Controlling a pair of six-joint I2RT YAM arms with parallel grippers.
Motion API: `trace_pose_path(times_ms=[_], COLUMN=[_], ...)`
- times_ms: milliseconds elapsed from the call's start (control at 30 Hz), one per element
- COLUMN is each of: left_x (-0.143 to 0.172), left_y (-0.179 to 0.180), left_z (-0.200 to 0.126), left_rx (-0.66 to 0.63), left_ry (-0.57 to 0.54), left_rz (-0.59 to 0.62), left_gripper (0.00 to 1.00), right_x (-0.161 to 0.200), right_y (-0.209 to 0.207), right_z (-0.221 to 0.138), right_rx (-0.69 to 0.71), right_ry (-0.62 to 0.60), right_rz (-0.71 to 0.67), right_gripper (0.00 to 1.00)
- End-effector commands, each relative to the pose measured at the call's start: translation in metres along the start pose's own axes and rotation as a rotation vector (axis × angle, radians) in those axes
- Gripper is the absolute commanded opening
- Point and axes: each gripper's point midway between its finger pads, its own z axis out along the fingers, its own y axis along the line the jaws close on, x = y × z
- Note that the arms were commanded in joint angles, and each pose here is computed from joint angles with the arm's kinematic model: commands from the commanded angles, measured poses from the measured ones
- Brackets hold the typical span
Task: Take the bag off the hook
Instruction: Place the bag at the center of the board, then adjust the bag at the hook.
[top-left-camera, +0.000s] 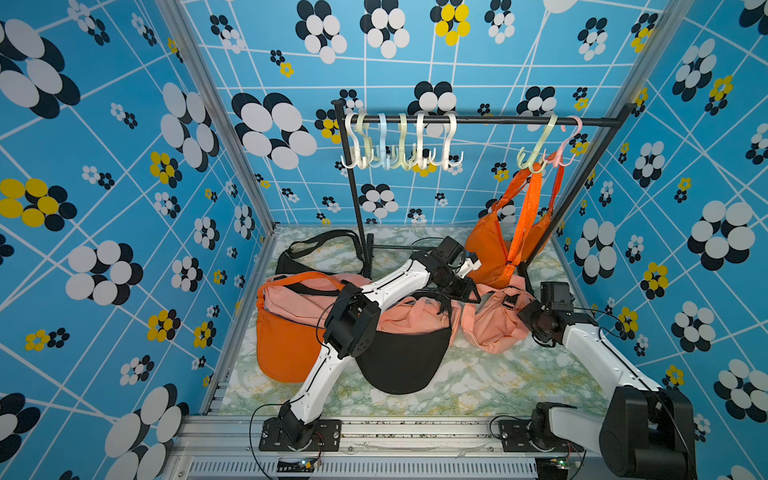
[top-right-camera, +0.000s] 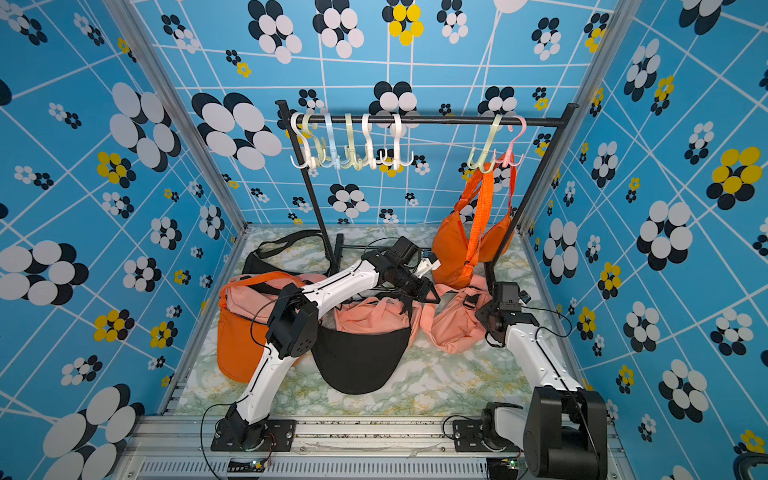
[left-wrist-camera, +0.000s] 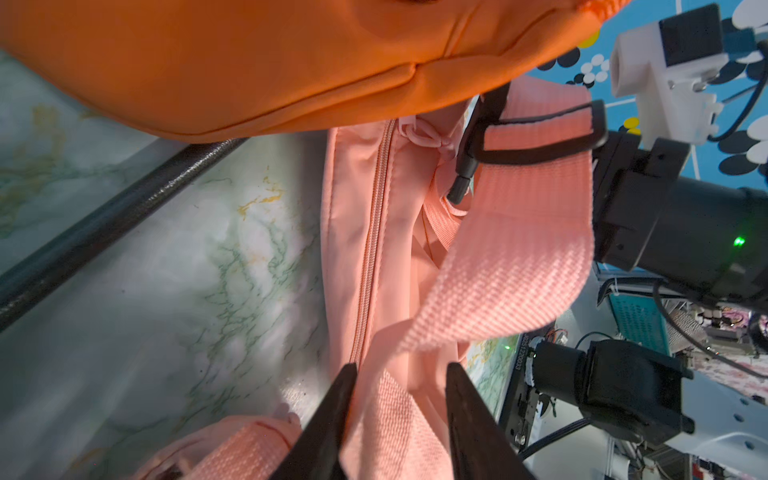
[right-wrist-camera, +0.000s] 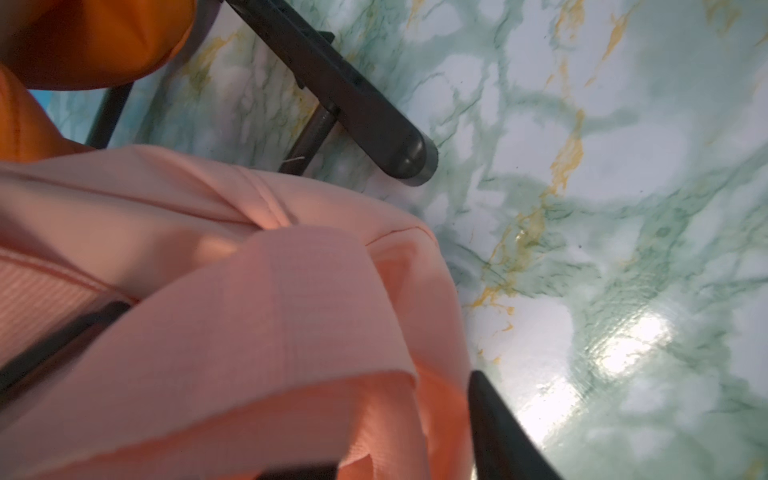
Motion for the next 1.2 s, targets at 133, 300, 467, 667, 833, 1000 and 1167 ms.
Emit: trace_pose_path(times_ms=[133,300,467,667,833,1000,1167], left_x=[-0.02,-0.035,-0.048,-0.053,-0.049,-0.05,-0.057], left_y=[-0.007,-0.01,-0.018,-0.015,-0.012,-0.012,-0.009], left_z=[-0.04,-0.082,-0.123,-0.149,-0.149,-0.147,-0.149], left_rx=[-0.051,-0.107,-0.141,-0.176,-0.163,-0.154,-0.159], left_ry=[-0.051,-0.124,-0.212,-0.27,-0.277,-0.287,-0.323], left_rz=[0.068,0.098,0.125,0.119,0.095,0.079,0.066], left_gripper=[0.7,0.76,0.81,0.97,0.99,0.99,0.99], right_x=[-0.054,-0.089,-0.106,-0.1,-0.092,-0.092,-0.08], right_y=[0.032,0.053,0.107,0.174,0.203,0.216,0.233], right_z=[-0.066,-0.12,-0.146,-0.147,-0.137,-0.132,-0.133], right_rx=[-0.068,-0.126,-0.36,-0.52,-0.58,-0.606,-0.637], right_ry=[-0.167,-0.304,-0.337,-0.309,-0.274,-0.267,-0.239], right_rz=[-0.064,-0.104,-0.133,-0.275,-0.34,-0.353,-0.402], right_gripper=[0.98,0.99,0.93,0.91,0.87,0.66,0.2])
